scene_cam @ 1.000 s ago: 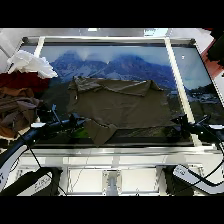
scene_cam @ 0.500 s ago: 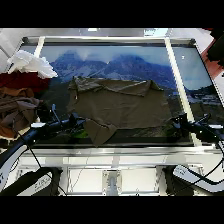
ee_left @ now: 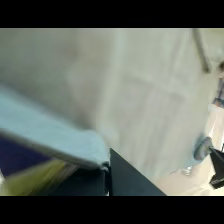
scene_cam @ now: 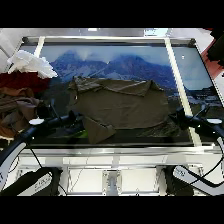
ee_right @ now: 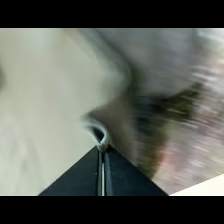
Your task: Fold the shirts.
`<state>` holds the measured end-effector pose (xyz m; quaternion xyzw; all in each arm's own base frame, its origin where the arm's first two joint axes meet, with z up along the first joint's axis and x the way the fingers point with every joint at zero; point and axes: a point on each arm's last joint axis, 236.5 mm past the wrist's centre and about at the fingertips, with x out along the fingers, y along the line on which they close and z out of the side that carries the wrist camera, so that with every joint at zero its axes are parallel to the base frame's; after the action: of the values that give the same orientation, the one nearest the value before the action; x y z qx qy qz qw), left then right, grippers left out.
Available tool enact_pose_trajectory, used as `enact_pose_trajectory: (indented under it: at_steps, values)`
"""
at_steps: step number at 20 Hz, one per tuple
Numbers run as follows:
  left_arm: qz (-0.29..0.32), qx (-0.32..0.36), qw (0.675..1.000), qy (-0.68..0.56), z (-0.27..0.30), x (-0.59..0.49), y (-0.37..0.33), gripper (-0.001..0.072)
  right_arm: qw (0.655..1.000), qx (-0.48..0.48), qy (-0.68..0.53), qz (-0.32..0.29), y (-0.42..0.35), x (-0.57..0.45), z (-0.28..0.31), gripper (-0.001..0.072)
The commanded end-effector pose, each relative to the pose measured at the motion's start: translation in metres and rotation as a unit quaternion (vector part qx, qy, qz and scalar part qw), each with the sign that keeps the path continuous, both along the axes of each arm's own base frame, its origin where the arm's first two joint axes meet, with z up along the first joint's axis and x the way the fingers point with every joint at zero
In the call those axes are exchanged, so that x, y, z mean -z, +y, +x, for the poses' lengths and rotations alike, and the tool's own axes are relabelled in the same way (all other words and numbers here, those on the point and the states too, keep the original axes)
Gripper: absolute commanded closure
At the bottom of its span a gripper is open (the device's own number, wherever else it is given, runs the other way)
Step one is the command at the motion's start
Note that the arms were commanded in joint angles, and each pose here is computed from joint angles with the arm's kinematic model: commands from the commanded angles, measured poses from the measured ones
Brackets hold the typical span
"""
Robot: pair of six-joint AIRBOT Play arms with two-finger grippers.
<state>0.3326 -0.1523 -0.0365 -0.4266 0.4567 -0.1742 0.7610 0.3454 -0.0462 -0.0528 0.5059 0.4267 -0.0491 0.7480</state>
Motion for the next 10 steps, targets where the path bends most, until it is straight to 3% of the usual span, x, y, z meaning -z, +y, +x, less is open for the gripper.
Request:
enact_pose_trajectory:
  at_steps: [1, 5, 8, 10]
  values:
    - [0.016, 0.031, 0.991, -0.127, 0.042, -0.084, -0.004, 0.0698, 0.988, -0.055, -0.139, -0.044, 0.004, -0.111, 0.032, 0.0682]
    - [0.062, 0.045, 0.946, -0.315, 0.057, -0.249, 0.008, 0.0699, 0.934, -0.054, -0.3, -0.185, -0.012, -0.292, 0.006, 0.0683]
    - [0.104, 0.015, 0.89, -0.443, 0.019, -0.376, 0.031, 0.0699, 0.874, -0.035, -0.373, -0.309, -0.002, -0.397, -0.049, 0.0683]
    - [0.171, -0.014, 0.835, -0.523, -0.025, -0.452, 0.045, 0.0699, 0.827, -0.011, -0.416, -0.378, 0.017, -0.458, -0.079, 0.0685]
